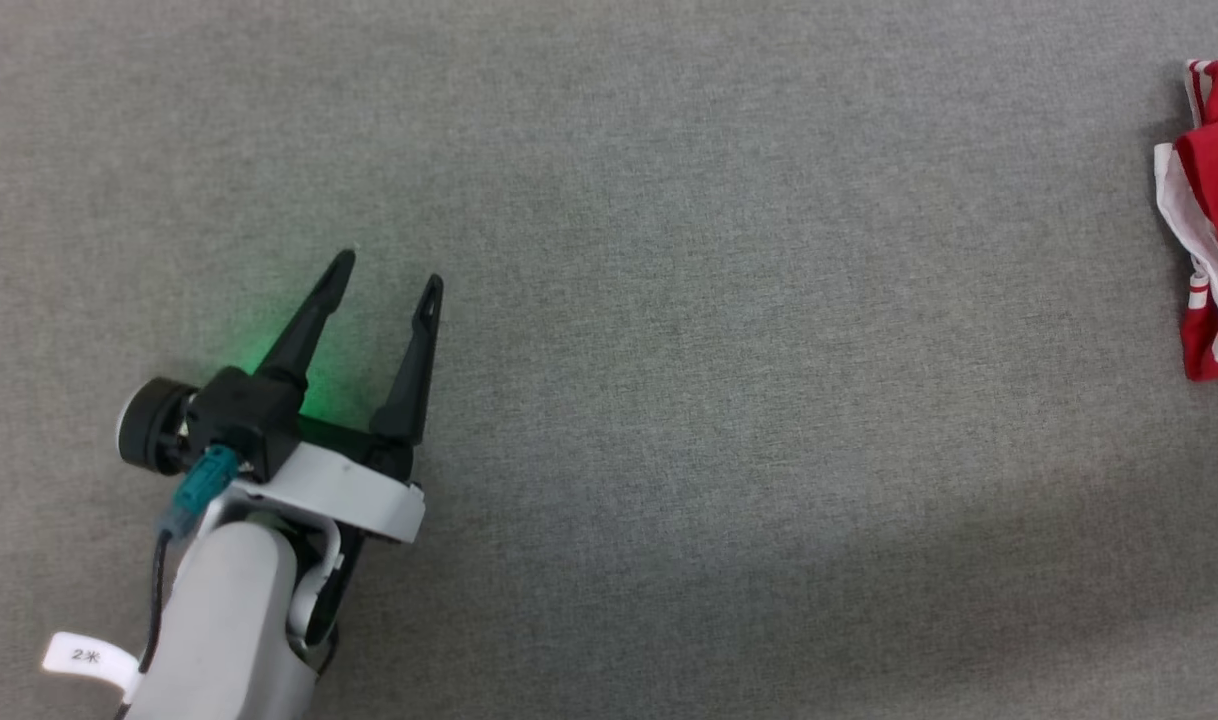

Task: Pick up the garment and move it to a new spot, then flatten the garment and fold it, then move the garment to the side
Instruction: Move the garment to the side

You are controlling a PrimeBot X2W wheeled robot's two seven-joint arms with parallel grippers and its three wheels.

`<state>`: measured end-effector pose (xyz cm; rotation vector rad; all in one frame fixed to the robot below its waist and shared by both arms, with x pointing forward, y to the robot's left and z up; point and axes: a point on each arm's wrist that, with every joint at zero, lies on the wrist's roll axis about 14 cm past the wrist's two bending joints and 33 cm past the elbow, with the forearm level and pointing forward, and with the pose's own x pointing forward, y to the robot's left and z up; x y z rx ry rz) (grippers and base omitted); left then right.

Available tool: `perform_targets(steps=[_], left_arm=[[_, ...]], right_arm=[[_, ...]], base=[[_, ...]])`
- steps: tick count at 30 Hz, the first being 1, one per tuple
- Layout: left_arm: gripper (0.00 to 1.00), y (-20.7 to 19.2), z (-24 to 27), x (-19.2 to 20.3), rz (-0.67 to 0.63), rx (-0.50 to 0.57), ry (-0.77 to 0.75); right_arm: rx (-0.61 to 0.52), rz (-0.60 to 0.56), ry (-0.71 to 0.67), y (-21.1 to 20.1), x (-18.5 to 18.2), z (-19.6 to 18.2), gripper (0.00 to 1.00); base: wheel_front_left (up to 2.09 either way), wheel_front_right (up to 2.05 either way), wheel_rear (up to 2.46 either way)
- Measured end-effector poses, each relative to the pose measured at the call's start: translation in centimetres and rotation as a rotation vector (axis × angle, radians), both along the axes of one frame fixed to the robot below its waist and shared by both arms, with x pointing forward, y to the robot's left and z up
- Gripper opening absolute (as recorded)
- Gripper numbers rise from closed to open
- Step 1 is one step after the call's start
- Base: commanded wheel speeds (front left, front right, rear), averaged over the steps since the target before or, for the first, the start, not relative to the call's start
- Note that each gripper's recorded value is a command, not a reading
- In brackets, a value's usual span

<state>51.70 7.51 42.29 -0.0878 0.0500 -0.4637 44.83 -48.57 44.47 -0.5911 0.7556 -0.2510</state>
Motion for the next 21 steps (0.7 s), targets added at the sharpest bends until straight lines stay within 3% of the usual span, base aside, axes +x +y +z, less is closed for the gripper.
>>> perform_targets(steps=[10, 11, 12, 15, 16, 18, 21], left_arm=[[1.00, -0.5, -0.2, 0.5, -0.018, -0.005, 0.005], [1.00, -0.5, -0.2, 0.5, -0.017, -0.007, 0.006], [1.00, -0.4, -0.1, 0.5, -0.016, -0.006, 0.005], [1.00, -0.1, 0.2, 0.4, -0.009, -0.006, 0.001], [1.00, 0.0, 0.4, 0.4, -0.005, -0.006, -0.001], [1.00, 0.3, 0.7, 0.4, 0.001, -0.005, -0.007], [1.00, 0.5, 1.3, 0.1, 0.011, -0.015, -0.010]], right_arm=[[0.018, -0.023, -0.031, 0.0, 0.3, -0.4, 0.02], [0.018, -0.025, -0.039, -0.1, 0.3, -0.3, 0.23], [0.018, -0.026, -0.048, -0.1, 0.3, -0.2, 0.32], [0.015, -0.033, -0.077, -0.3, 0.6, 0.5, 0.48], [0.015, -0.032, -0.088, -0.3, 0.7, 0.7, 0.48], [0.013, -0.033, -0.107, -0.4, 0.8, 1.3, 1.00], [0.013, -0.034, -0.149, -0.4, 1.0, 2.3, 1.00]], base=[[0.00, 0.00, 0.00], [0.00, 0.00, 0.00], [0.00, 0.00, 0.00], [0.00, 0.00, 0.00], [0.00, 0.00, 0.00], [0.00, 0.00, 0.00], [0.00, 0.00, 0.00]])
